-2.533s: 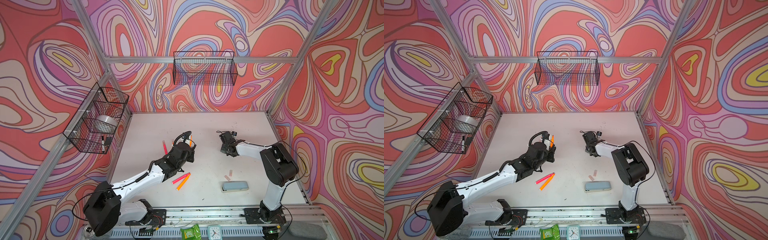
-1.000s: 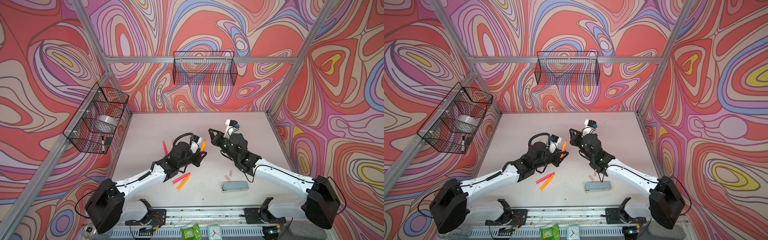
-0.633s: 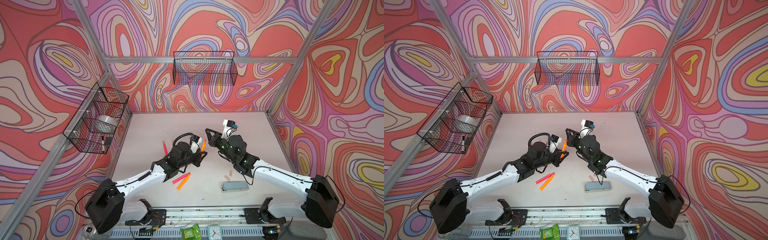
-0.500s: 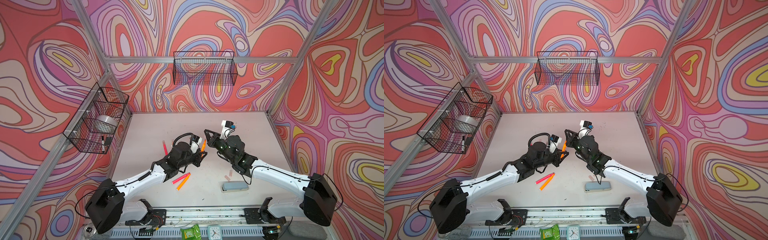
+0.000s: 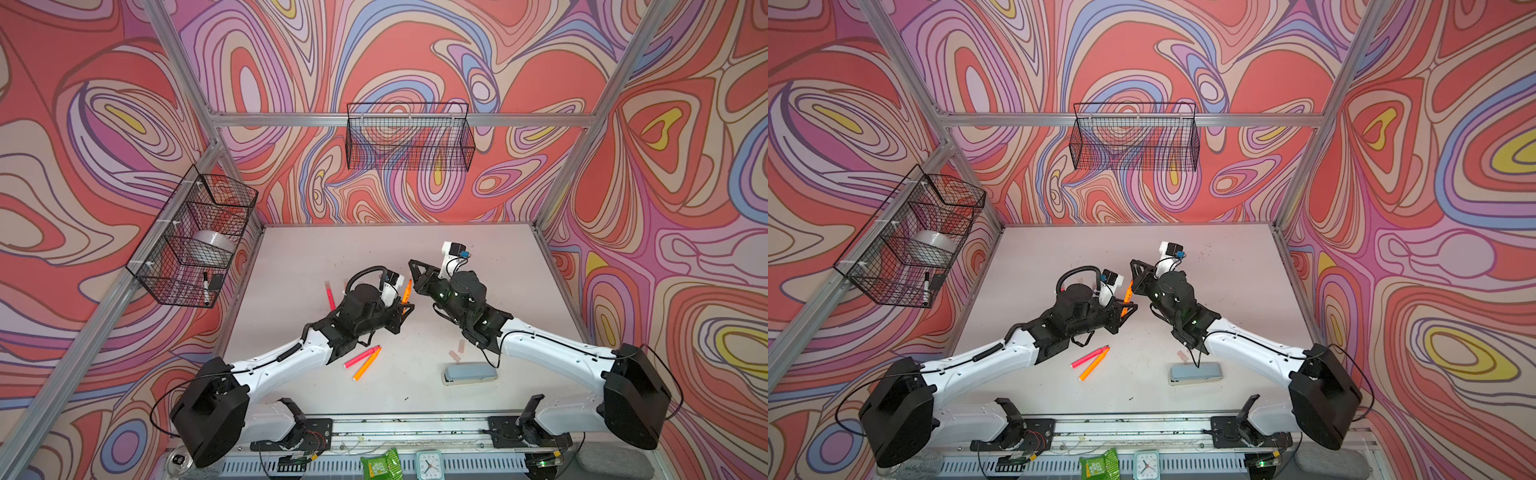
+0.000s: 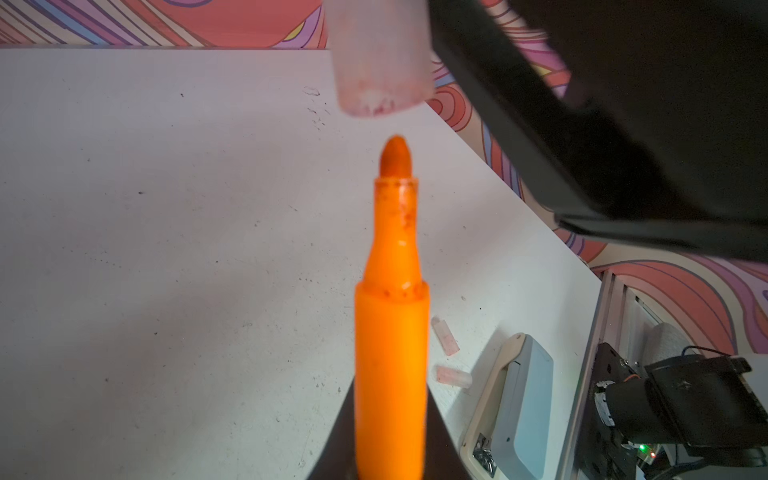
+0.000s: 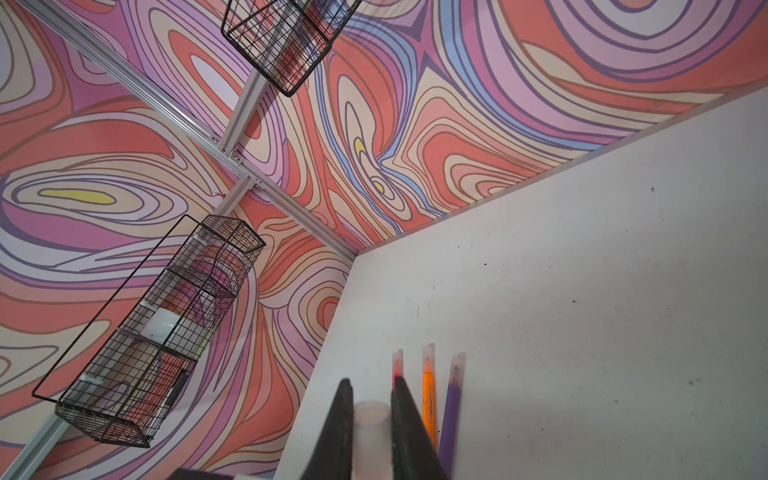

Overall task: Insert the pens into the pen caps
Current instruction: 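Lower the cap onto the orange marker tip held by the left gripper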

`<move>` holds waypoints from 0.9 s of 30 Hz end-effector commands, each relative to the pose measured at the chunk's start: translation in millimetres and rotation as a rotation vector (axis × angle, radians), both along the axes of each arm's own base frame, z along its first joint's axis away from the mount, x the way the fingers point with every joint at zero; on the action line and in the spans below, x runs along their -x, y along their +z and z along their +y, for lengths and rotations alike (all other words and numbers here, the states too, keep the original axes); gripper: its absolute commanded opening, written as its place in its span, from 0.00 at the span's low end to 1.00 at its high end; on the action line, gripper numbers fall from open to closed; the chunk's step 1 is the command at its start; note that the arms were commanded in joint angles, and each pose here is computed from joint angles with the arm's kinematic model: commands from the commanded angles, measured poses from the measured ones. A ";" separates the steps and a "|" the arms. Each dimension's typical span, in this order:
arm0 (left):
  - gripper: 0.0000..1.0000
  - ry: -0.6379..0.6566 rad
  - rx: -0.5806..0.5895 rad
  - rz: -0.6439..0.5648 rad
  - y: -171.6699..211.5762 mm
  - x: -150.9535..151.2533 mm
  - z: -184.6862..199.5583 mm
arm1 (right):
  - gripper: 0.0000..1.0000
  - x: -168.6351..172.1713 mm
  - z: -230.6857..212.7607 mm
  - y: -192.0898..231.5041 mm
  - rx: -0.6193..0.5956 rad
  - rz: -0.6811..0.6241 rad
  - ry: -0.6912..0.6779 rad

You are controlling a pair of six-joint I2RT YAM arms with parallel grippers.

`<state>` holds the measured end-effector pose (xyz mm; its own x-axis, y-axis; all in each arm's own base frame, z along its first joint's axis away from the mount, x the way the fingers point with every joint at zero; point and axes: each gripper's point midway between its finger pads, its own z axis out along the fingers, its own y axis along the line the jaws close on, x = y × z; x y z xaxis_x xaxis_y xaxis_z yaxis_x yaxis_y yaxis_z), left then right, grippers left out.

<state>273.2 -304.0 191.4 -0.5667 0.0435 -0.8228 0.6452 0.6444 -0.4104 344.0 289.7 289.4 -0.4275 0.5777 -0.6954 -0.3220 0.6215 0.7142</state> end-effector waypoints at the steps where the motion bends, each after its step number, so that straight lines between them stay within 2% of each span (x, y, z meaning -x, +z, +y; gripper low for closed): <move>1: 0.00 0.011 0.011 -0.014 2.4 -1.0 0.8 | 0.06 0.1 -0.4 -3.2 0.020 -0.003 -0.009; 27: 0.00 0.056 -0.006 -0.013 -0.4 -6.5 6.2 | 0.06 21.9 9.4 -26.2 -0.018 0.031 0.059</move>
